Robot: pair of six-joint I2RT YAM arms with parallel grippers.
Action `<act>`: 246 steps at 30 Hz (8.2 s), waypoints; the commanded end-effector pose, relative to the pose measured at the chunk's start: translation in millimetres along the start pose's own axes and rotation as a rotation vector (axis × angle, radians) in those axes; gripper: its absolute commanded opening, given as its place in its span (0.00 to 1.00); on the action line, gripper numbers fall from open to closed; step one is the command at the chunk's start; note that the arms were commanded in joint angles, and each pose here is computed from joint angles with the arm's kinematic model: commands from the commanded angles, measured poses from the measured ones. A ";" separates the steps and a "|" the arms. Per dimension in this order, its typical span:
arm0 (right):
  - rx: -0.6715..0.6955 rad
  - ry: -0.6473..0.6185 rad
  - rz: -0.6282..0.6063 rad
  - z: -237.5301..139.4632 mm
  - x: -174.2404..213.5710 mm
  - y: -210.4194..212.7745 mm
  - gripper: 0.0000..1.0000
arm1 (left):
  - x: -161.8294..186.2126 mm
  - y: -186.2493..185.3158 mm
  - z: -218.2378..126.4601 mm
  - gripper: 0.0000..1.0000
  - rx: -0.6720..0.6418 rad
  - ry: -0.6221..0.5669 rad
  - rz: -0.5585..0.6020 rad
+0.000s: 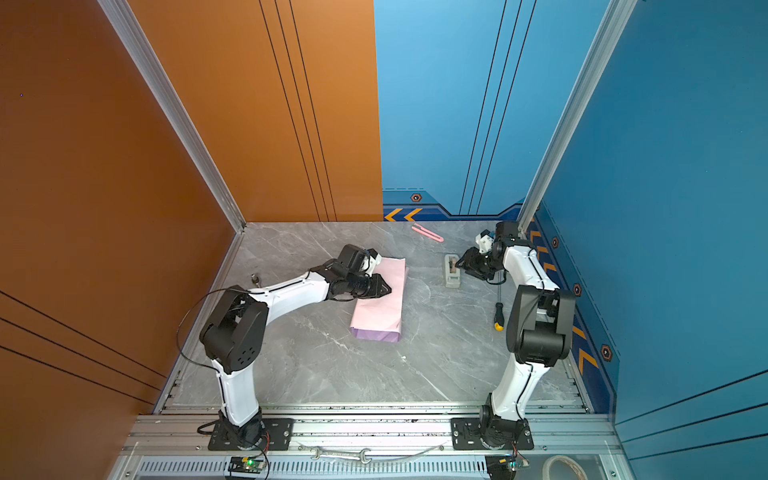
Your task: Wrap the gift box in paper
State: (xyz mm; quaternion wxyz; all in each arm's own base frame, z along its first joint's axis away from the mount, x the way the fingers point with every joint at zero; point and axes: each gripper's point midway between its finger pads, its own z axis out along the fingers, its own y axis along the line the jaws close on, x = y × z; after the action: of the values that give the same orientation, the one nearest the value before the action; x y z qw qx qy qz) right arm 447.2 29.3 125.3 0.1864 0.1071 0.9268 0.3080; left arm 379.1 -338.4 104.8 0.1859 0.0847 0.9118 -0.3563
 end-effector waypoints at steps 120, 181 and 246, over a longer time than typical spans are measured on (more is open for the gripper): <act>-0.466 0.170 0.165 29.8 -6.3 12.0 0.00 | 27.6 45.4 0.9 0.23 -0.134 0.078 -0.099; -0.326 0.151 0.484 34.0 91.6 -36.4 0.00 | 31.8 33.9 8.1 0.23 -0.114 0.094 -0.083; -0.274 0.116 0.594 19.4 124.7 -61.4 0.00 | 34.2 31.1 14.2 0.23 -0.110 0.110 -0.080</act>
State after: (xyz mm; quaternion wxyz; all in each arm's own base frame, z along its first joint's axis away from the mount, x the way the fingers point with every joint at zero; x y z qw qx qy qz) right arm 353.5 23.9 37.4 0.0737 0.3196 0.8139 0.4796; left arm 377.8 -337.7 104.3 0.1788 0.0741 0.9134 -0.3582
